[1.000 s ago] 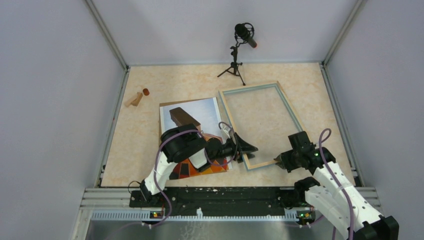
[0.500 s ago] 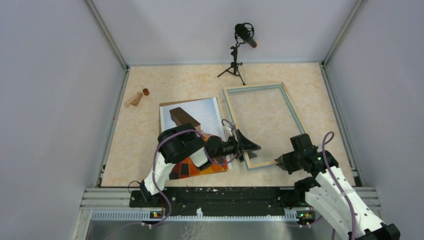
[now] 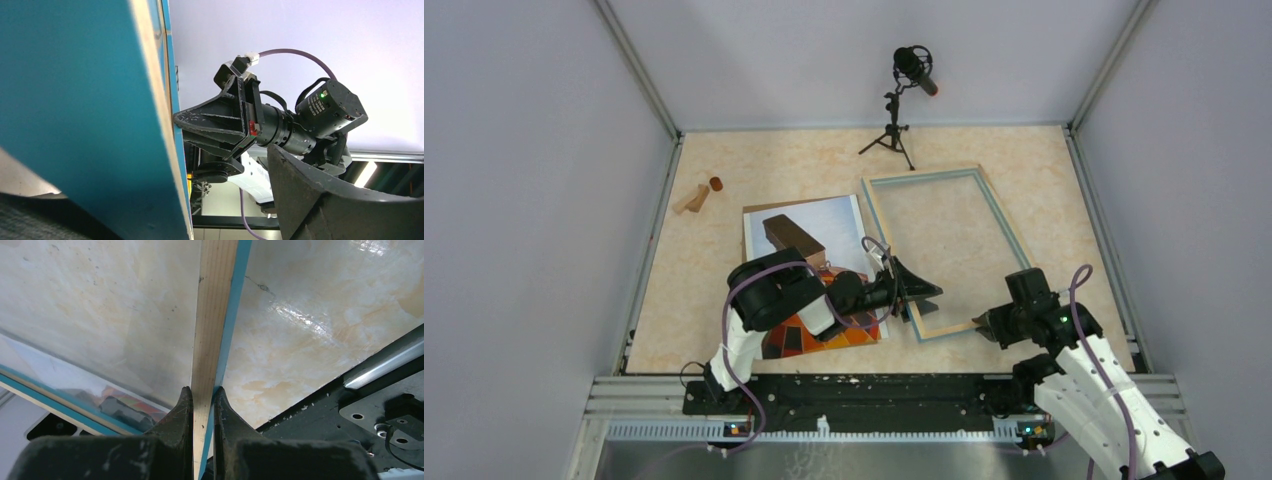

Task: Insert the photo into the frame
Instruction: Pick up the photo frame from the center of the board.

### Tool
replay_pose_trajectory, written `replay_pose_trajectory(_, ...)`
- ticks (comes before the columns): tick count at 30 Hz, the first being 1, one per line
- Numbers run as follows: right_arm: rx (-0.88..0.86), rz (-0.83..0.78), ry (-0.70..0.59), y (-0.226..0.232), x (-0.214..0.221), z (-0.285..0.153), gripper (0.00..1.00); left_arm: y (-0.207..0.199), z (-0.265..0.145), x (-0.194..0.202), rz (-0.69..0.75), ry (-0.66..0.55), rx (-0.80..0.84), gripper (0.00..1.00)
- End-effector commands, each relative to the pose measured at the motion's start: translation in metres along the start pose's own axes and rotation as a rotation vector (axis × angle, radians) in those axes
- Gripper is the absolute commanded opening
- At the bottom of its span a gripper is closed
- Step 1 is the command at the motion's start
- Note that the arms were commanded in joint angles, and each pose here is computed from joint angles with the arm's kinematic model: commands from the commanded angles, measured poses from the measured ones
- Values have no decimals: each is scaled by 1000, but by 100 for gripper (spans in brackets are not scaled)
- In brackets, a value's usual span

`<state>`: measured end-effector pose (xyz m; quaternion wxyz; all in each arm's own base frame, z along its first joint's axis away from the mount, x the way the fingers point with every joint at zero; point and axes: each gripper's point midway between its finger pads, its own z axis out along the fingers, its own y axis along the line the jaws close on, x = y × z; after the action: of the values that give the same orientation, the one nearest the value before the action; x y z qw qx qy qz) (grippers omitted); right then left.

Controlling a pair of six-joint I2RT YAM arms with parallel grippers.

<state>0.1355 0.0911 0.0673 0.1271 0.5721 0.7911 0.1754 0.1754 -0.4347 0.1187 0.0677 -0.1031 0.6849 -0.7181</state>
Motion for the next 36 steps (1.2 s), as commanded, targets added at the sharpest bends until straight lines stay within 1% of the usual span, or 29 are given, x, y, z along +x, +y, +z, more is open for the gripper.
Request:
replay_pose_trajectory(1,-140,-9,35,32,6,-11,1,-77,-9,15,79,46,297,76)
replay_pose_trajectory(6,-115,-6,33,23,6,-4,7,-81,-9,16,78,51,306,65)
replay_pose_trajectory(12,-111,-2,34,21,6,-1,11,-82,-8,16,67,57,308,58)
replay_pose_trajectory(14,-111,-3,33,22,6,-1,15,-81,-8,17,60,60,306,54)
replay_pose_trajectory(17,-102,-16,30,19,5,1,28,-83,-8,17,63,63,311,50)
replay_pose_trajectory(20,-87,-75,15,15,3,-1,45,-80,-8,17,59,62,304,51)
replay_pose_trajectory(21,-80,-105,-12,13,-2,-2,50,-78,-7,17,56,64,299,51)
replay_pose_trajectory(22,-69,-139,-33,10,-5,-5,55,-75,-7,17,53,65,293,52)
replay_pose_trajectory(23,-70,-193,-71,11,-12,-11,60,-73,-7,17,48,68,287,55)
replay_pose_trajectory(25,-76,-285,-126,13,-22,-22,67,-71,-8,17,46,65,281,58)
replay_pose_trajectory(29,-122,-416,-172,23,-29,-39,94,-69,-8,18,32,74,273,65)
replay_pose_trajectory(30,-126,-436,-175,24,-30,-41,96,-69,-8,18,28,75,273,66)
replay_pose_trajectory(33,-121,-462,-183,25,-31,-39,96,-72,-9,18,10,78,279,67)
replay_pose_trajectory(35,-120,-459,-179,26,-30,-37,94,-77,-9,18,7,83,289,66)
replay_pose_trajectory(36,-118,-454,-176,25,-30,-35,92,-80,-9,18,10,83,295,66)
